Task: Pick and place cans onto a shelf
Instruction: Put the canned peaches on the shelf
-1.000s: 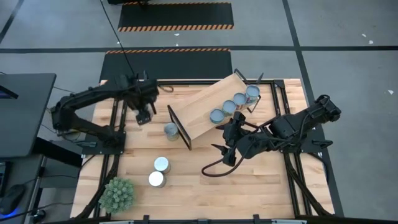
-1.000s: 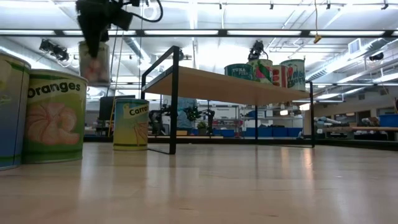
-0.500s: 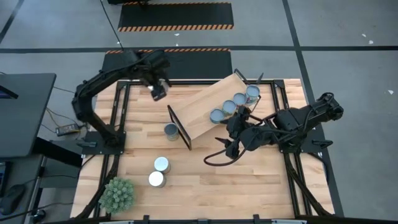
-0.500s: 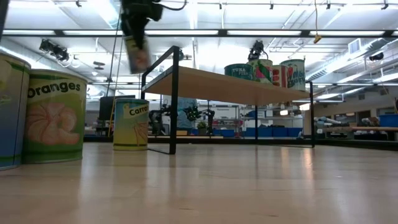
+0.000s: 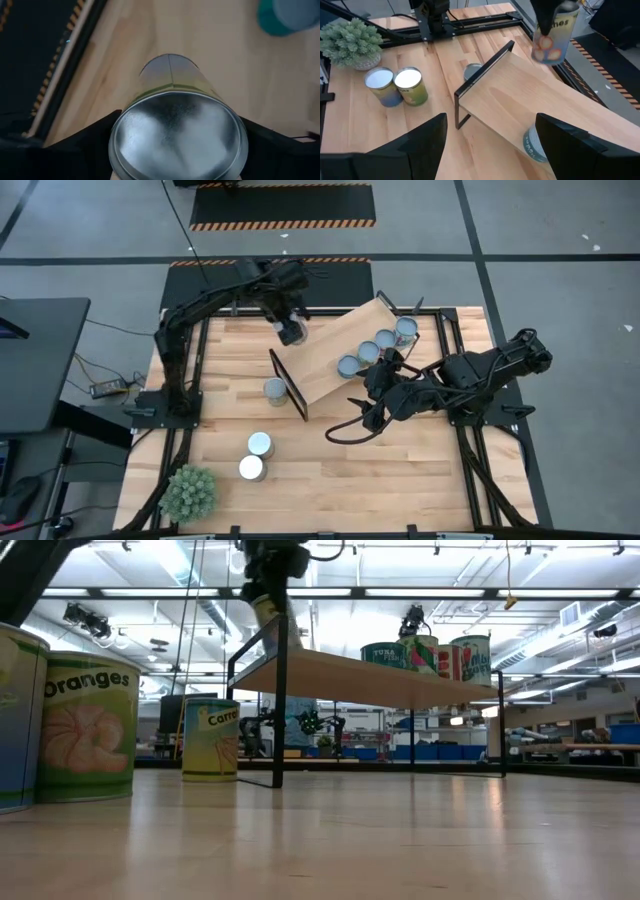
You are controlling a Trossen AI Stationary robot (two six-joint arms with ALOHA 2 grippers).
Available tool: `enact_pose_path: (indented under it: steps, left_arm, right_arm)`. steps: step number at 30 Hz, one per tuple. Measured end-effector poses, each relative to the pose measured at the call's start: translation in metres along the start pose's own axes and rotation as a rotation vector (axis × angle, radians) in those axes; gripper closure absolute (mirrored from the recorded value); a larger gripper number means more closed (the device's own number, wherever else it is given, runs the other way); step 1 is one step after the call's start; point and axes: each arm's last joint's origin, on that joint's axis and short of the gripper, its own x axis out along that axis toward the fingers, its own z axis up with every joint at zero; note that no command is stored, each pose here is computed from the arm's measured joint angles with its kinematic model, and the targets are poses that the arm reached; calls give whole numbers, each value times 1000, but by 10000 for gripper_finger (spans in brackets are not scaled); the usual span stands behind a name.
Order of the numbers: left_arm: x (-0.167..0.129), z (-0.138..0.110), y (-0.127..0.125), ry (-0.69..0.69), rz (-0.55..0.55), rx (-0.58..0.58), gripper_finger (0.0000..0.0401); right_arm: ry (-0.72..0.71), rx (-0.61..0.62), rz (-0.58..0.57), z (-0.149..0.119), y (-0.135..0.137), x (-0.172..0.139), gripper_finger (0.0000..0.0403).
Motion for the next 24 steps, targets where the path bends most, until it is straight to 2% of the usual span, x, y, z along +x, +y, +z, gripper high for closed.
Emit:
enact_pose_path:
  steps: [9,24]
  left_arm:
    - [19,7,-27,50,-48,45,83]
    - [39,11,-39,117,-70,90,82]
  right_arm:
    - [-3,22,-4,1,-2,0,93]
    - [-33,47,13,4,0,0,93]
